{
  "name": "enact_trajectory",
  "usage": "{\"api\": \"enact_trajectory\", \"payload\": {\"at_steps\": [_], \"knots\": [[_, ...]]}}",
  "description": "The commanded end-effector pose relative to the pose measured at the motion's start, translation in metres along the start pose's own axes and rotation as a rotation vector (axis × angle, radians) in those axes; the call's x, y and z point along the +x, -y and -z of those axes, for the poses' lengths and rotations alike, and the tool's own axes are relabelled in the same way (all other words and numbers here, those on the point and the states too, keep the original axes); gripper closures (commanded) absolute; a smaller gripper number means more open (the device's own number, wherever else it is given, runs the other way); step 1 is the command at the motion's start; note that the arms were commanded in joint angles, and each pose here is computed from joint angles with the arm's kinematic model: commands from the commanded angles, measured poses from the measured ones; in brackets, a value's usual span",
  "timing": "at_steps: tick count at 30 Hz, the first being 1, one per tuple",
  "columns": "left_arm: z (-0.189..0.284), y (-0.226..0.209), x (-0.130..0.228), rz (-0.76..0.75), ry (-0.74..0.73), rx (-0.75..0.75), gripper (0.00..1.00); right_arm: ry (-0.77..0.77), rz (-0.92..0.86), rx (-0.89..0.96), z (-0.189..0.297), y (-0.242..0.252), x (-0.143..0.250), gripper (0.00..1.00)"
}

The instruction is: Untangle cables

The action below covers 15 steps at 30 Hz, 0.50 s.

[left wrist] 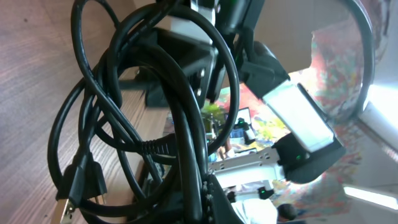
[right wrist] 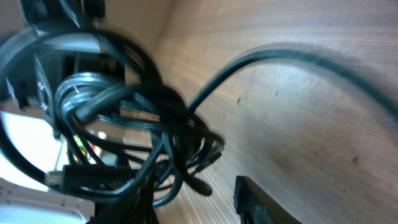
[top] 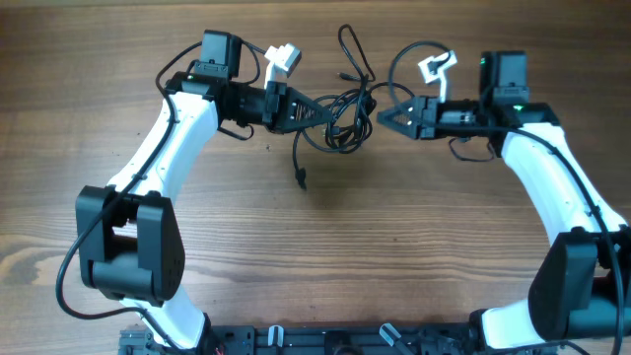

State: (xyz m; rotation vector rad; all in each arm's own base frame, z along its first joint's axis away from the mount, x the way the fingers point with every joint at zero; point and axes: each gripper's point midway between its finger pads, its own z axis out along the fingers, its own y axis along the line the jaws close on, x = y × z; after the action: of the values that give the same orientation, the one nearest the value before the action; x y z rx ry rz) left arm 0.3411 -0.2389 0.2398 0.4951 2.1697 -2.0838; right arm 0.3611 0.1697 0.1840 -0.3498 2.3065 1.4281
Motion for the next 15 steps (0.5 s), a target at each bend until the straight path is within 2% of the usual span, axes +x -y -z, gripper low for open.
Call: {"api": "enact_trajectory", "payload": {"at_steps": [1, 3, 6, 7, 8, 11, 13, 15], "knots": [[0.002, 0.01, -0.003, 0.109, -0.007, 0.053, 0.96, -0.031, 0.098, 0.062, -0.012, -0.005, 0.006, 0.56], [0.002, 0.01, -0.006, 0.116, -0.007, 0.053, 0.96, -0.044, 0.1, 0.09, -0.019, -0.004, 0.008, 0.57], [0.002, 0.011, -0.008, 0.113, -0.006, 0.053, 0.96, -0.04, 0.07, 0.152, -0.022, 0.004, 0.007, 0.66], [0.002, 0.011, -0.008, 0.112, -0.006, 0.053, 0.96, -0.036, 0.072, 0.152, -0.022, 0.004, 0.006, 0.73], [0.002, 0.01, -0.008, 0.111, -0.005, 0.049, 0.96, -0.028, 0.063, 0.152, -0.022, 0.004, 0.004, 0.84], [0.002, 0.009, -0.008, 0.111, -0.002, 0.042, 0.96, -0.006, 0.049, 0.15, -0.021, 0.004, -0.002, 0.95], [0.002, 0.009, -0.008, 0.118, -0.003, 0.042, 0.96, -0.002, 0.043, 0.141, -0.022, 0.002, -0.003, 0.96], [0.001, 0.001, -0.011, 0.214, 0.013, -0.003, 0.96, -0.012, 0.029, 0.143, -0.021, 0.003, 0.0, 0.87]]}}
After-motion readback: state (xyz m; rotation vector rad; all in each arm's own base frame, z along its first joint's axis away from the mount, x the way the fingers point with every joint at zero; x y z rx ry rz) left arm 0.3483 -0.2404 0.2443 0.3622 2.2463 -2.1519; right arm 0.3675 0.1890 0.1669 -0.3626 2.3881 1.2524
